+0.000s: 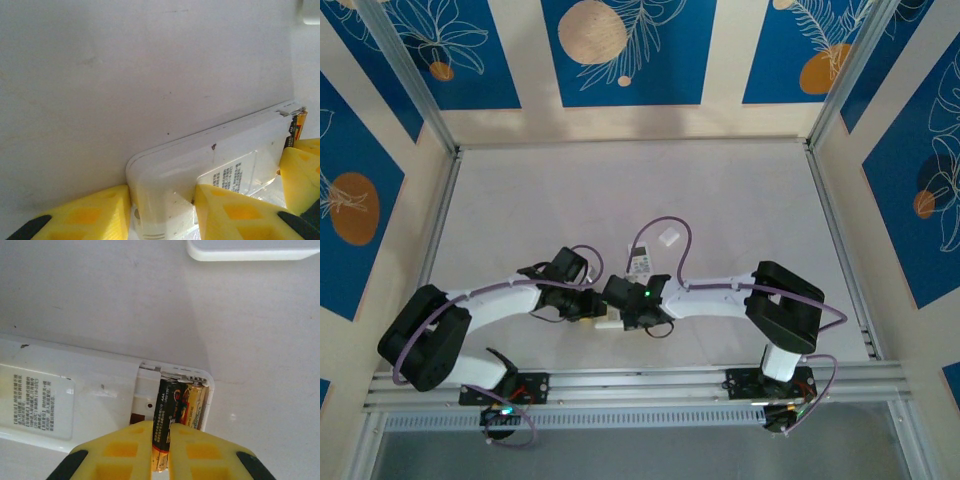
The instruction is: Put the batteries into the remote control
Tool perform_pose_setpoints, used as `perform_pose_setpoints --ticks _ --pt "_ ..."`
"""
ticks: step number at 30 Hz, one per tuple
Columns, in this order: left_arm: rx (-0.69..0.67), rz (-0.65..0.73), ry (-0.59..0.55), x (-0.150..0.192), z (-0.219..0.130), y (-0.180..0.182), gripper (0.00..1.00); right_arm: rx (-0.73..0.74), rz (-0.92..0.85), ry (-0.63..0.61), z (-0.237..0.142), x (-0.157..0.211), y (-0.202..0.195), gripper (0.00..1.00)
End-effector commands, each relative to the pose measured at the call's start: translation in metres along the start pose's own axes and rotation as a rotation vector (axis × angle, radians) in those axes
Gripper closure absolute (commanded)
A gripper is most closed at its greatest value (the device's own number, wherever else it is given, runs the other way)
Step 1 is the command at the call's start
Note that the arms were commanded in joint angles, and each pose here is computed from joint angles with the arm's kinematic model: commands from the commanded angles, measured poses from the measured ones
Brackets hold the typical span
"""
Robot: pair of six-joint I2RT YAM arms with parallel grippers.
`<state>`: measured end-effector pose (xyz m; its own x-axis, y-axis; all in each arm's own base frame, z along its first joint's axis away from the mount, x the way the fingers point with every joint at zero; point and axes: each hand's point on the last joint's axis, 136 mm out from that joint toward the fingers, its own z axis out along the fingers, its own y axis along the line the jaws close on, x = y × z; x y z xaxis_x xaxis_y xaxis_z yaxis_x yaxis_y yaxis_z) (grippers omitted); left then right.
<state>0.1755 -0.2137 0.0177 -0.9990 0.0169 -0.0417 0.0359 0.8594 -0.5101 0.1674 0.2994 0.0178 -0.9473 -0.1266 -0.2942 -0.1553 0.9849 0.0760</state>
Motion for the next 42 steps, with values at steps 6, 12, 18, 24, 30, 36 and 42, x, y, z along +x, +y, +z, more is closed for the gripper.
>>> perform_pose_setpoints --ticks 6,12,18,24,30,36,42 --pt "0.003 -0.027 0.097 0.010 0.022 0.001 0.63 0.205 0.182 -0.168 0.073 0.014 -0.042 0.84" --pt "0.017 -0.028 0.100 0.002 0.025 -0.006 0.64 0.243 0.262 -0.160 0.068 0.023 -0.037 0.82" --pt "0.014 -0.028 0.083 -0.001 0.028 -0.003 0.63 0.227 0.203 -0.137 0.053 0.019 -0.028 0.78" --pt "0.003 -0.014 0.038 -0.002 0.020 -0.001 0.63 0.144 0.185 -0.117 0.036 0.009 -0.023 0.70" --pt "0.004 0.002 0.017 -0.006 0.013 -0.005 0.63 0.082 0.136 -0.109 0.030 0.000 -0.011 0.67" --pt "0.000 0.006 0.015 -0.005 0.012 -0.004 0.63 0.058 0.151 -0.129 0.014 -0.010 -0.011 0.66" --pt "0.001 0.009 0.006 -0.008 0.011 -0.005 0.63 0.012 0.168 -0.150 -0.012 -0.015 -0.010 0.66"
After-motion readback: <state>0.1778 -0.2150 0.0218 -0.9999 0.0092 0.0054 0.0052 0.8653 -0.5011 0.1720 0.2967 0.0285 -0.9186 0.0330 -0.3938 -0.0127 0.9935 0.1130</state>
